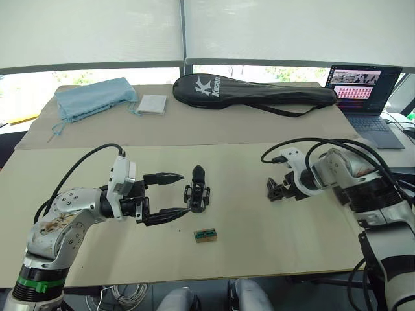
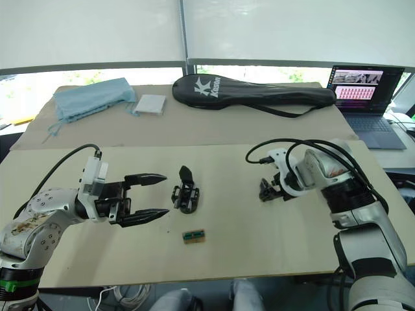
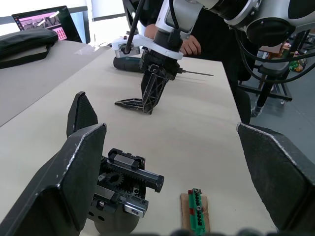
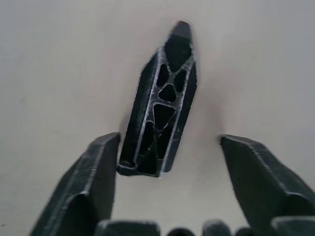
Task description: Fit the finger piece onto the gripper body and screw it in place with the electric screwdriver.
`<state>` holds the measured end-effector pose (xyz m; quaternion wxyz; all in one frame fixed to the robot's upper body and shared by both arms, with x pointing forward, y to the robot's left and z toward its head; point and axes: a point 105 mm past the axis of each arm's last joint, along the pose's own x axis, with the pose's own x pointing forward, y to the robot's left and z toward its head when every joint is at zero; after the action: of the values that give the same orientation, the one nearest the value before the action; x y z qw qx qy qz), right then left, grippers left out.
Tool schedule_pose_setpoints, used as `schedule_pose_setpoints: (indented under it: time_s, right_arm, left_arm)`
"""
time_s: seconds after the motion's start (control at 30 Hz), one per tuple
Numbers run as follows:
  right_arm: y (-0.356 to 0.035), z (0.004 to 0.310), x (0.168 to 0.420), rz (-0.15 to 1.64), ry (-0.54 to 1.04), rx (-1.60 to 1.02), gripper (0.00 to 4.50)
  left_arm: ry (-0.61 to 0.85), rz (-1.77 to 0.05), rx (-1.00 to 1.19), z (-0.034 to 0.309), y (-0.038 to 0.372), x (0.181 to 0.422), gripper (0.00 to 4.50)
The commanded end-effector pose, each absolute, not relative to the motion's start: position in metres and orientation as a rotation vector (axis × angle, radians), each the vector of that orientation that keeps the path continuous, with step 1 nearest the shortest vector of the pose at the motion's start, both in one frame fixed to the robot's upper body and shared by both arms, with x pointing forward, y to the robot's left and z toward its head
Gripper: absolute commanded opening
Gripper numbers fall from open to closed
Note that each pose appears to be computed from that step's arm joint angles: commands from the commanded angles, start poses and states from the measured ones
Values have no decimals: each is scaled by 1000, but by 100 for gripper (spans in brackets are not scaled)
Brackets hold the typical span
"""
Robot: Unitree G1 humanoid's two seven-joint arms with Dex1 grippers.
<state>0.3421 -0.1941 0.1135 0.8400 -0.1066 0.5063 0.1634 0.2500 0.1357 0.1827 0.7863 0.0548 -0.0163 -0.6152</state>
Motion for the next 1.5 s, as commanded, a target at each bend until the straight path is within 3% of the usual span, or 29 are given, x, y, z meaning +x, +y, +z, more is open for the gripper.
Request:
schedule_pose_setpoints:
  time_s: [0.03, 0.13, 0.37, 0.5, 0.67, 0.83, 1.13, 1.5]
  right_arm:
    - [-182, 98, 330, 412, 1121, -227, 198]
    - [-182, 97, 327, 427, 1116, -234, 110]
    - [-184, 126, 328, 482, 945, -280, 111]
    - [-170, 184, 340, 555, 558, -269, 111]
    - [-133, 245, 333, 619, 111, -400, 111]
    - [-86, 279, 321, 656, -218, -505, 111]
    - [-48, 285, 308, 689, -364, -566, 111]
    - [-38, 275, 305, 732, -360, -610, 111]
  left_arm:
    - [-84, -1330, 148, 191, 134, 248, 450]
    - [-84, -1325, 151, 191, 136, 249, 450]
    - [-127, -1274, 128, 201, 136, 256, 450]
    - [-174, -1086, -20, 221, 142, 277, 450]
    - [-225, -964, -264, 245, 143, 295, 450]
    - [-256, -876, -439, 262, 127, 315, 450]
    - [-292, -899, -576, 279, 96, 326, 450]
    - [-306, -947, -640, 285, 79, 325, 450]
